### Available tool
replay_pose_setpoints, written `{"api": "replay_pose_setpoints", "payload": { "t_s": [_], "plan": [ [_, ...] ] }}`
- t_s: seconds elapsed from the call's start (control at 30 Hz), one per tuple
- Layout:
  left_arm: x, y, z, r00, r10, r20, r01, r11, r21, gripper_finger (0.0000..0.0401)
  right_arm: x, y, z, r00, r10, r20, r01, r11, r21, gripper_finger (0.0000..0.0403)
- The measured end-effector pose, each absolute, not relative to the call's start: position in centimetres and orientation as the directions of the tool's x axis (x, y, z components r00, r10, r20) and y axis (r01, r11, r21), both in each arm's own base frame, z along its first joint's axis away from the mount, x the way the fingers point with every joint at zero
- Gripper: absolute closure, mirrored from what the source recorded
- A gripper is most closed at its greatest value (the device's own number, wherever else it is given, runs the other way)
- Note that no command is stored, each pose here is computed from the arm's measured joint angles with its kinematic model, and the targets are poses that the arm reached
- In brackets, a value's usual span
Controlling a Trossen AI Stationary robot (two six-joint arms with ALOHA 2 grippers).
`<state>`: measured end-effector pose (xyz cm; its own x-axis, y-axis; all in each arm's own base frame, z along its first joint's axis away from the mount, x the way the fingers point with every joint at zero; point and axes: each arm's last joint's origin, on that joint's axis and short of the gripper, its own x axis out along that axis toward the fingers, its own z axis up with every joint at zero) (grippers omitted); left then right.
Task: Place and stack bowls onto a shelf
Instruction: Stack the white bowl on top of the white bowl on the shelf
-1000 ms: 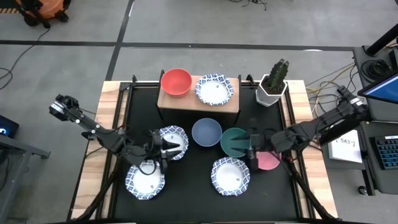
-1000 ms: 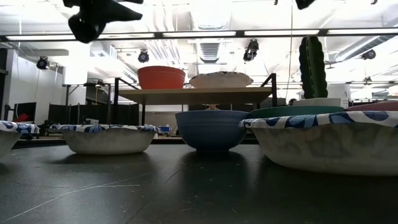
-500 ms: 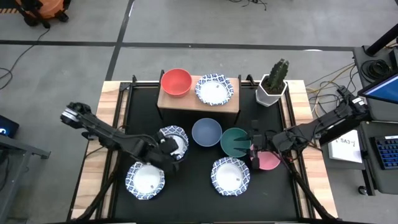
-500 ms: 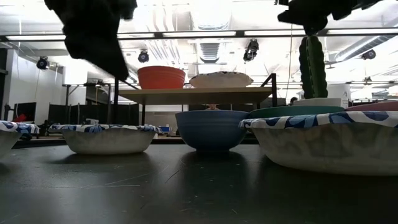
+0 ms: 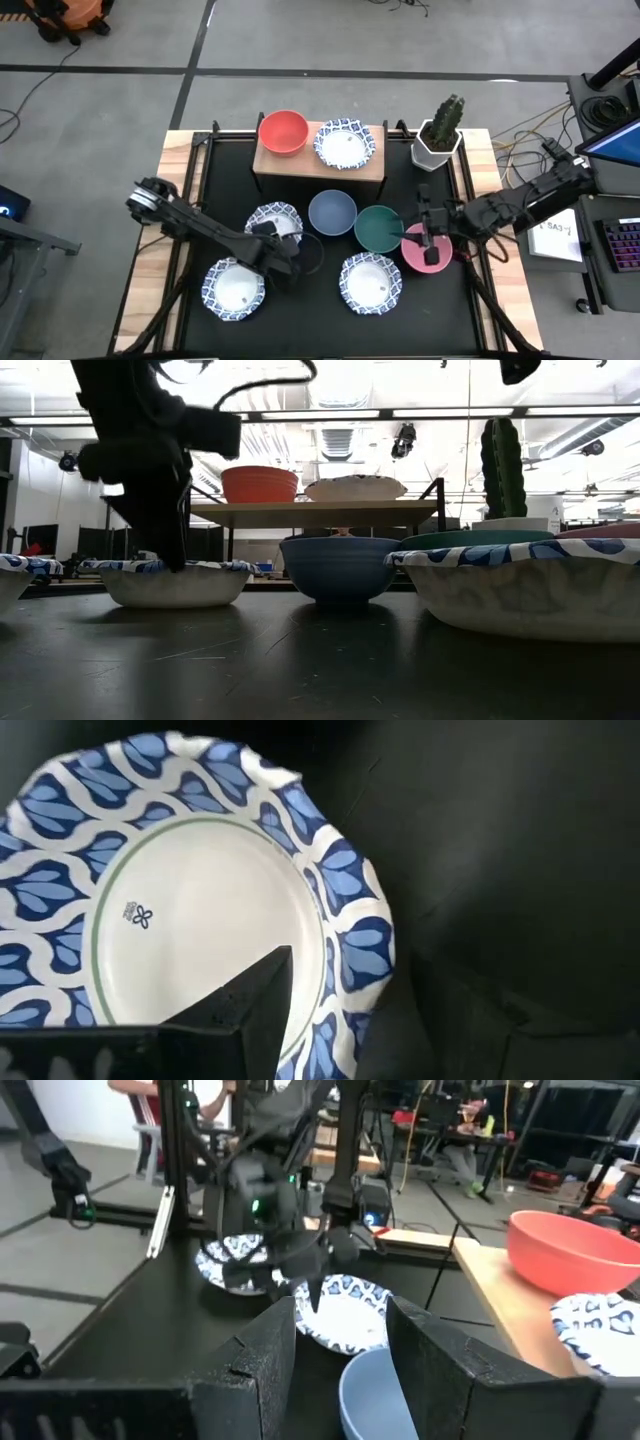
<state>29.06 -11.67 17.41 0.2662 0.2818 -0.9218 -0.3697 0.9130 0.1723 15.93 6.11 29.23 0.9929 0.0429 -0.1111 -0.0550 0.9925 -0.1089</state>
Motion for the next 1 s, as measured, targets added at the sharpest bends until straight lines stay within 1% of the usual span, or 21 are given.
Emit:
{"api": "replay_pose_setpoints", "payload": {
  "t_s": [0.13,0.27,0.4,0.57,0.6,0.77,0.87,1.0],
  "plan": [
    [29.2,-11.7,16.6,0.244,0.292,-0.925,-0.366,0.911,0.191,0.0219,15.2,5.8,29.4,0.993,0.042,-0.111,-0.054,0.993,-0.107,0.0255],
    [29.3,-11.8,16.4,0.244,0.292,-0.925,-0.383,0.905,0.185,0.0246,15.1,5.7,29.2,0.991,0.041,-0.131,-0.058,0.991,-0.124,0.0255],
    [29.3,-11.8,16.4,0.244,0.292,-0.925,-0.391,0.902,0.182,0.0294,15.3,5.8,29.1,0.990,0.041,-0.136,-0.059,0.990,-0.130,0.0255],
    [29.3,-11.8,16.4,0.241,0.290,-0.926,-0.390,0.903,0.181,0.0378,15.4,5.8,28.9,0.989,0.041,-0.143,-0.060,0.989,-0.133,0.0255],
    [29.3,-11.8,16.5,0.240,0.285,-0.928,-0.389,0.904,0.177,0.0388,15.4,5.9,28.9,0.988,0.041,-0.146,-0.061,0.989,-0.134,0.0255],
    [29.6,-12.5,18.1,0.230,0.255,-0.939,-0.372,0.915,0.157,0.0394,15.5,5.9,28.8,0.988,0.041,-0.150,-0.061,0.990,-0.131,0.0255],
    [30.0,-13.4,20.5,0.229,0.252,-0.940,-0.326,0.930,0.170,0.0399,15.5,5.9,28.8,0.988,0.041,-0.149,-0.060,0.990,-0.126,0.0255],
    [30.6,-14.5,24.7,0.265,0.242,-0.933,-0.242,0.954,0.179,0.0400,15.5,5.9,28.8,0.988,0.041,-0.151,-0.059,0.991,-0.123,0.0255]
  ]
}}
